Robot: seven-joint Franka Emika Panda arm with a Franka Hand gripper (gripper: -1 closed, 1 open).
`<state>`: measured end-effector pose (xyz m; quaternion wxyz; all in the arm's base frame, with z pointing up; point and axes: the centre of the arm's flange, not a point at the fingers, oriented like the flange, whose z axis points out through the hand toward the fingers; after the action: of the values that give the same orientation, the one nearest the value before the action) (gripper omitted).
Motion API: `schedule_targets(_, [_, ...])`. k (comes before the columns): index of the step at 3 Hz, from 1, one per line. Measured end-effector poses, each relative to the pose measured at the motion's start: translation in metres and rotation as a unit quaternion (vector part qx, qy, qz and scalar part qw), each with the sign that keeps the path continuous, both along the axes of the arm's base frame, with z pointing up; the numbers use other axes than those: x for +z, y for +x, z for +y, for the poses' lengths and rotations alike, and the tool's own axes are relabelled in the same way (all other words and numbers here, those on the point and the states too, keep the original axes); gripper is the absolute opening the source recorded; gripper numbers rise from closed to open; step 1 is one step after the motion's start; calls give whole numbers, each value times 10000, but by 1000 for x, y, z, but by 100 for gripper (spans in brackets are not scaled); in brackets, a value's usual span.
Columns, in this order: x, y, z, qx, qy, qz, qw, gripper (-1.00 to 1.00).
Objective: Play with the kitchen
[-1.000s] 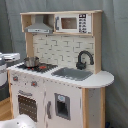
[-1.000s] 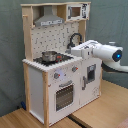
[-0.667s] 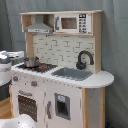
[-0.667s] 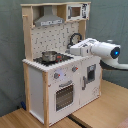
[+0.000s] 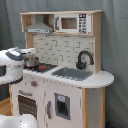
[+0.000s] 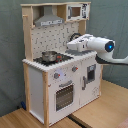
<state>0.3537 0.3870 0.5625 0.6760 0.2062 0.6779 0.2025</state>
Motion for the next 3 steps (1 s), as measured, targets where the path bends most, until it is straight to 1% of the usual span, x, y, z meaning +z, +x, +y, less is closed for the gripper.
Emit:
schedule_targets(1, [16,26,-11,4,-19,-65,10000,100])
schedule_targets(2, [41,45,-15,28,42,-147,9999,100])
schedule_targets(3, [67,63,-21,58,226,-194,9995,100])
